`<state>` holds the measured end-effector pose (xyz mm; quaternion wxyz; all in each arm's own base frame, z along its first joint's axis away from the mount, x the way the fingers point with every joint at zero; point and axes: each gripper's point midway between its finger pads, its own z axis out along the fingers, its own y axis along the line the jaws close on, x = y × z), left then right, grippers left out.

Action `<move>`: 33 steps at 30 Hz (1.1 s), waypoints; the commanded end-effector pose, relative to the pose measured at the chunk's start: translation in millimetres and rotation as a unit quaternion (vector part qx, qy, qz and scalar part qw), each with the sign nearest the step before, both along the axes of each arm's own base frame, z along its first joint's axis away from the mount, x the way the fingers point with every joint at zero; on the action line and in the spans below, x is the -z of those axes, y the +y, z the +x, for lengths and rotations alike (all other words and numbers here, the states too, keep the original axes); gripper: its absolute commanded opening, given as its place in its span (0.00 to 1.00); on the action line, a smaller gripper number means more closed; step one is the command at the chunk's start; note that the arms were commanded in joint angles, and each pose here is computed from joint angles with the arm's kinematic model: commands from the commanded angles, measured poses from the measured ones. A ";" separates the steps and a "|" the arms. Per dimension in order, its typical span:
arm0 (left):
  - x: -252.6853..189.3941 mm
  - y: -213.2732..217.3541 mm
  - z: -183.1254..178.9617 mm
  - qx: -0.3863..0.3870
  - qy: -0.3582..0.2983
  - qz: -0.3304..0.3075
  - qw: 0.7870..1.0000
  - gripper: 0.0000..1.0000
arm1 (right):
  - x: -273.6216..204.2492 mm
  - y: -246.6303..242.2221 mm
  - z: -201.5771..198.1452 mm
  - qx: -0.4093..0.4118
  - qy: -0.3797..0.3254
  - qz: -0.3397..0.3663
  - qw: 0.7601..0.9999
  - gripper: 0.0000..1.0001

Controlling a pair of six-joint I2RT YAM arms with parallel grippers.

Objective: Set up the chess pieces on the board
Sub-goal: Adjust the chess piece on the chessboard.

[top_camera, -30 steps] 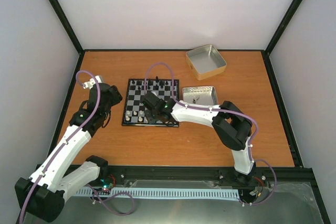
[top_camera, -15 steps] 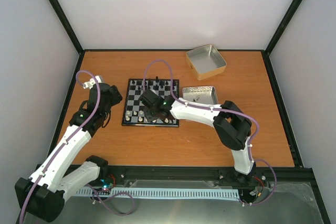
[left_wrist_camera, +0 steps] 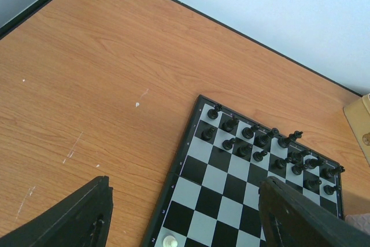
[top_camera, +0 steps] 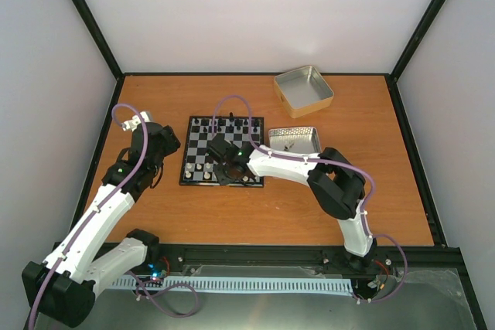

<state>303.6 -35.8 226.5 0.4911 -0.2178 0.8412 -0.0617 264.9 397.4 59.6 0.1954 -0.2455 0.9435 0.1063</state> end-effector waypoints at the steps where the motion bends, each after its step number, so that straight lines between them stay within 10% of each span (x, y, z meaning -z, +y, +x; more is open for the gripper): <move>1: -17.5 -0.2 4.6 0.001 -0.022 -0.002 1.000 0.70 | 4.6 2.4 -0.8 0.002 -0.001 -0.013 1.000 0.17; 33: -13.6 0.3 2.6 -0.001 -0.017 -0.004 1.000 0.70 | 8.3 -29.1 -7.4 0.047 0.011 -0.060 0.997 0.09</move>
